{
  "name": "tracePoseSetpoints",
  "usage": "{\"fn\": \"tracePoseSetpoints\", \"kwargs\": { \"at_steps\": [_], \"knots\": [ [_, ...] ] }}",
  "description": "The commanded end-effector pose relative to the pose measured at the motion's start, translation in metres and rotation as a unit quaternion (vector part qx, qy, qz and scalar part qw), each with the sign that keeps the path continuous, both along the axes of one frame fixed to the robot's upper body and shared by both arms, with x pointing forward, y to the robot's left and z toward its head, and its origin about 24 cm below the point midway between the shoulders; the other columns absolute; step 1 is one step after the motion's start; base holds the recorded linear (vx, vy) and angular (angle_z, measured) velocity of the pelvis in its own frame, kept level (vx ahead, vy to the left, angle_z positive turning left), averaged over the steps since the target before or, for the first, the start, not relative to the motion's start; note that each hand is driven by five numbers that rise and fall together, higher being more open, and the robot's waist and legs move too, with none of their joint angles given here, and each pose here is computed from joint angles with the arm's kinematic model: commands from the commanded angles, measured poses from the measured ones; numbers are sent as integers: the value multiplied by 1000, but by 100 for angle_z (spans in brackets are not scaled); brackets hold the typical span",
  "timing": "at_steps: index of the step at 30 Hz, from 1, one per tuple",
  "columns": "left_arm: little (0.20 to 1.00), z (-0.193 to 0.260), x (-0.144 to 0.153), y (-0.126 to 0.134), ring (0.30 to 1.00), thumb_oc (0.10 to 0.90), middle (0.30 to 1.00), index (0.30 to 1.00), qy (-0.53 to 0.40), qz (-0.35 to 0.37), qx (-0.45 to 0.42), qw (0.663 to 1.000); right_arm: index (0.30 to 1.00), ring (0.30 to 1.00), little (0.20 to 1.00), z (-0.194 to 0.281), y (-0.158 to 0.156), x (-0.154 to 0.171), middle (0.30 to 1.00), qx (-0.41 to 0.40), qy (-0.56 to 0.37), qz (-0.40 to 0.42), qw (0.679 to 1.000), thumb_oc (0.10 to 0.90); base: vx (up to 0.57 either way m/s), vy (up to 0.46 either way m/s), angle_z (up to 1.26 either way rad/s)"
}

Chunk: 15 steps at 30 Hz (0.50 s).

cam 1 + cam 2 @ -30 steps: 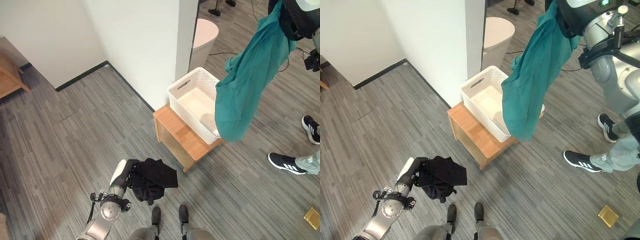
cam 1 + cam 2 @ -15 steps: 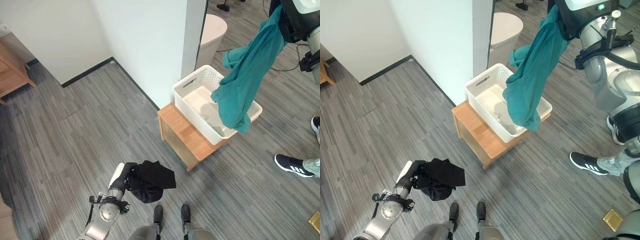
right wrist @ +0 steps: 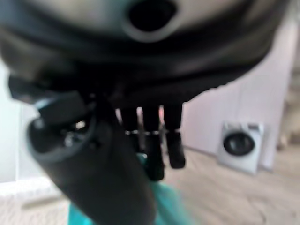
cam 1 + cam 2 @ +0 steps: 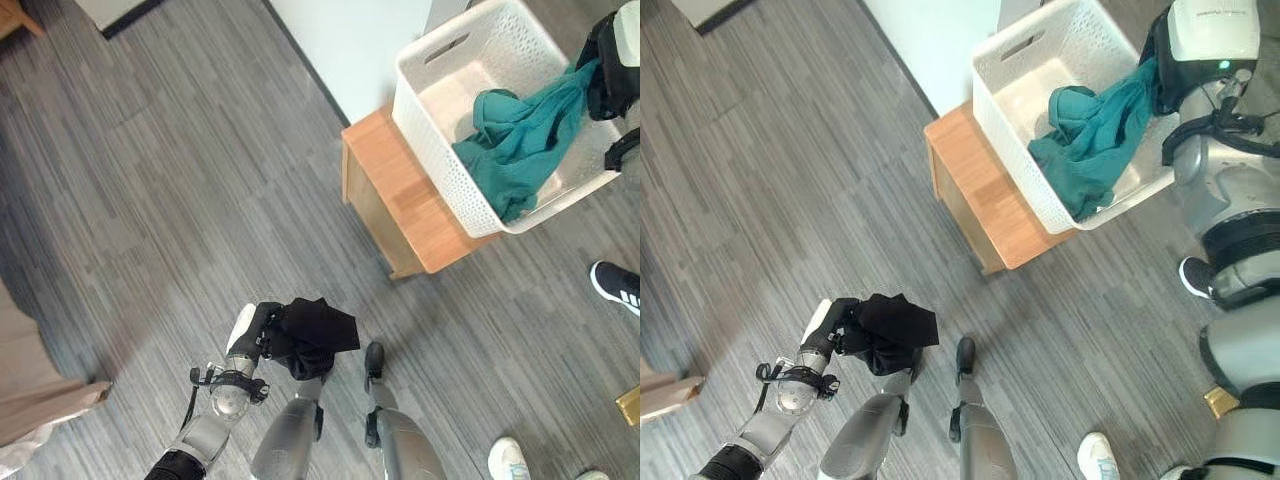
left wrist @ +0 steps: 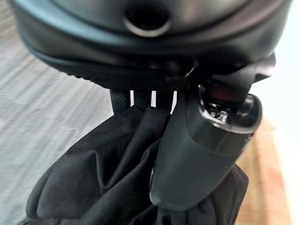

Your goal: Pick up bed clothes into laundry basket.

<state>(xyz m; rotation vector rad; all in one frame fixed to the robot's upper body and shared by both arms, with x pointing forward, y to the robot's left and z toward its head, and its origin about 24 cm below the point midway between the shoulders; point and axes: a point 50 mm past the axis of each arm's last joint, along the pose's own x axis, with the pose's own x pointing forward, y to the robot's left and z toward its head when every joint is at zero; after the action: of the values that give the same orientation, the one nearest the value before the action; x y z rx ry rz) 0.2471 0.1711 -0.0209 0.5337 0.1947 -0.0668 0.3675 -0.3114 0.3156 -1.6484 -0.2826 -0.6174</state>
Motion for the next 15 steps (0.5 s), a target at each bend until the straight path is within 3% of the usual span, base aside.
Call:
{"fn": "tracePoseSetpoints", "kwargs": {
  "at_steps": [1, 7, 11, 14, 15],
  "knots": [
    [300, 37, 18, -10, 300, 400, 300, 300, -112, -3, -35, 993, 900, 900, 900, 49, 8, -18, 900, 12, -136, 29, 990, 800, 41, 30, -1],
    [300, 39, 24, -15, 300, 400, 300, 300, -118, -1, -29, 993, 900, 900, 900, 71, 42, -41, 900, -12, -232, 118, 965, 800, 63, 25, 8],
    [300, 40, 27, -14, 300, 400, 300, 300, -116, 10, -22, 993, 900, 900, 900, 82, 71, -72, 900, -36, -298, 205, 931, 800, 85, 9, 2],
    [300, 40, 26, -11, 300, 400, 300, 300, -114, 21, -21, 993, 900, 900, 900, 66, 73, -90, 900, -36, -309, 233, 922, 800, 55, 5, 15],
    [300, 38, 23, -7, 300, 400, 300, 300, -109, 32, -17, 993, 900, 900, 900, 33, 69, -98, 900, -10, -285, 250, 925, 800, 104, 0, 19]
  ]
}}
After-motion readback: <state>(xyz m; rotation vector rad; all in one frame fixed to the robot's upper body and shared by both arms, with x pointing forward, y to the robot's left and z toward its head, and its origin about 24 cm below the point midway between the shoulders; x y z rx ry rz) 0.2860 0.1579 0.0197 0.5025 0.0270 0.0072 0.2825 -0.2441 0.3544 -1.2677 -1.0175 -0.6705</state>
